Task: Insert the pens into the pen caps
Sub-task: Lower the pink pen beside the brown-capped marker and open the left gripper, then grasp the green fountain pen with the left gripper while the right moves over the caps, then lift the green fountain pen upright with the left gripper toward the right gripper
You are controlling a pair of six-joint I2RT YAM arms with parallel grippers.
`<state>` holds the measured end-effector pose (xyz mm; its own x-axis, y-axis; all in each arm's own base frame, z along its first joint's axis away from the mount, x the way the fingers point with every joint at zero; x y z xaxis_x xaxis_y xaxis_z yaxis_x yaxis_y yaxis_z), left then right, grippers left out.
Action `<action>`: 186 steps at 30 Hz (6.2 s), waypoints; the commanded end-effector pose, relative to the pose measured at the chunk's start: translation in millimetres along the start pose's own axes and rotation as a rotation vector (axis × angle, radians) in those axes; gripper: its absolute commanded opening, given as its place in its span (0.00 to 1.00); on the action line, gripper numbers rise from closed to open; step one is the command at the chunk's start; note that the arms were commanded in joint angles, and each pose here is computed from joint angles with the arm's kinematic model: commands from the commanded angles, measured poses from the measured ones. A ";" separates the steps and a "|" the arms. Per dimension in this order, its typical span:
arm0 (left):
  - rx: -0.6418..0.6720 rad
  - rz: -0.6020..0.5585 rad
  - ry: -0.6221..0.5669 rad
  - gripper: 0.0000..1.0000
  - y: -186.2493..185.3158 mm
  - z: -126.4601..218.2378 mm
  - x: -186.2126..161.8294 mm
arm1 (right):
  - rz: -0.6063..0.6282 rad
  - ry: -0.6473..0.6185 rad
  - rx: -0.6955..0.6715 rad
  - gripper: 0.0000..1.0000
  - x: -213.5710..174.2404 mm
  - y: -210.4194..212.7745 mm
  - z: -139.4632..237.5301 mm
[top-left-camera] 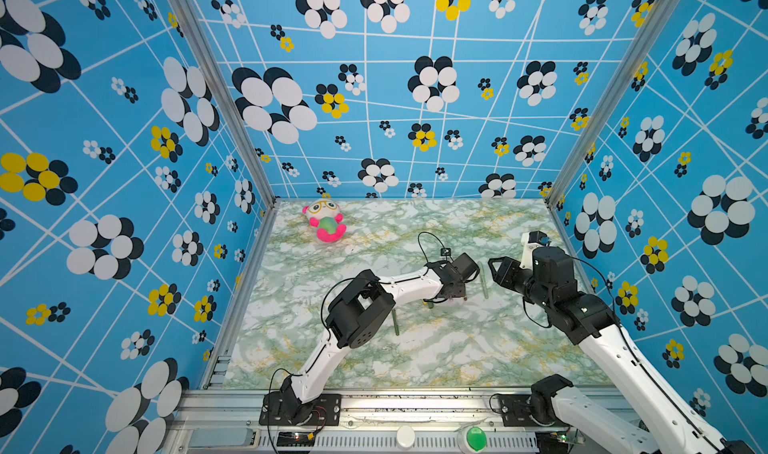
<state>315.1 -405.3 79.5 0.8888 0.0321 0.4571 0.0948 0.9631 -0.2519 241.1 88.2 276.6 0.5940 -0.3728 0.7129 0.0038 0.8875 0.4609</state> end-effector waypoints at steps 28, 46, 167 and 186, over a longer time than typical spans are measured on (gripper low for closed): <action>-0.125 -0.030 -0.450 0.75 154.0 196.6 19.0 | 0.209 0.427 -0.125 0.51 -55.4 9.0 -84.0; -0.133 0.155 -0.372 0.79 223.4 188.7 -30.6 | 0.384 0.665 -0.310 0.43 -108.9 6.2 -177.4; -0.495 -0.146 -0.073 0.13 96.9 142.8 -16.9 | 0.102 0.349 0.273 0.56 -37.8 96.3 -95.7; -0.679 -0.059 -0.174 0.13 87.5 163.2 -9.0 | 0.041 0.481 0.347 0.53 -77.5 107.5 -114.2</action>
<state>242.5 -280.5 184.5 0.8091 0.0441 0.5860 0.4439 0.6076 -0.6586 291.1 237.7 218.2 0.8736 -0.1121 0.4736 -0.2441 0.7408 0.6257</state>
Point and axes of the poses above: each gripper's point midway between its finger pads, its own z axis back along the fingers, its own y axis along the line the jaws close on, x = y × z, the point moved 6 cm from there along z, back along the fingers, and after that the axes turned 1 degree about z, right-handed, at the moved point
